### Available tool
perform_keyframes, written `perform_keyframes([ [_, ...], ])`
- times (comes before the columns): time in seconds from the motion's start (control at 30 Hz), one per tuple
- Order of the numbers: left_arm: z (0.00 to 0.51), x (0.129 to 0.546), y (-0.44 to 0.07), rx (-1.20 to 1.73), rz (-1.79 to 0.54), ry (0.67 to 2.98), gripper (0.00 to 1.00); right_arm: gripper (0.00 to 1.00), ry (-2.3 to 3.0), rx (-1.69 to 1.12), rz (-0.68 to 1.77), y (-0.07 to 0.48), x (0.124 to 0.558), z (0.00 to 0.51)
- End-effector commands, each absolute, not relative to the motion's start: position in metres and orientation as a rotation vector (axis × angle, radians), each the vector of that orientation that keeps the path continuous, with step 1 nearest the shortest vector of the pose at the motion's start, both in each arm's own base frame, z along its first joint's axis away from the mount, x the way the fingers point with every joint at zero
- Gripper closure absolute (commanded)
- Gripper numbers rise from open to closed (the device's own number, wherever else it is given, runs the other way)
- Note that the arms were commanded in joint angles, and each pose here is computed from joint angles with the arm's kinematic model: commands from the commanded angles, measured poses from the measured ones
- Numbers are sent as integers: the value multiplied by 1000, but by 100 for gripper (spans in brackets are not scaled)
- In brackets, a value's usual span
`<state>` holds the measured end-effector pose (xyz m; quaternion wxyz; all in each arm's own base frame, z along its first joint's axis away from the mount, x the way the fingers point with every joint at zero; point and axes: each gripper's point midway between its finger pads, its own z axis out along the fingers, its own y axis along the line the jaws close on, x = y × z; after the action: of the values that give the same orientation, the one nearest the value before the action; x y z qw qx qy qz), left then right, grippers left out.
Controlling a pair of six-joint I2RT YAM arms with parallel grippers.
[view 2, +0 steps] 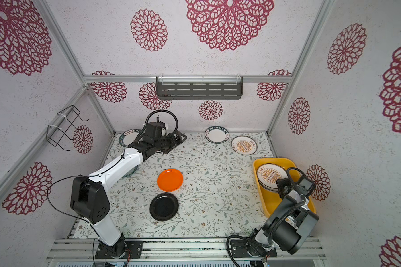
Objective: Place the plates into the plastic bin on the countertop
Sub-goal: 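Lower the sunburst plate onto the stack in the bin and open the right gripper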
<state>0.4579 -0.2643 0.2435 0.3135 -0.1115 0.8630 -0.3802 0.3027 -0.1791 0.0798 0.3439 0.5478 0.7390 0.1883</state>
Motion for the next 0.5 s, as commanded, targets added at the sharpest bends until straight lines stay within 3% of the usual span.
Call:
perform_keyframes([
  [0.0, 250, 464, -263, -287, -994, 2247, 3, 38, 1928, 1352, 432, -182, 304, 104],
  [0.2, 238, 456, -252, -297, -912, 2292, 3, 23, 1974, 1388, 298, -191, 288, 116],
  [0.47, 228, 445, -211, -413, -810, 2296, 3, 16, 1958, 1361, 287, -179, 278, 138],
])
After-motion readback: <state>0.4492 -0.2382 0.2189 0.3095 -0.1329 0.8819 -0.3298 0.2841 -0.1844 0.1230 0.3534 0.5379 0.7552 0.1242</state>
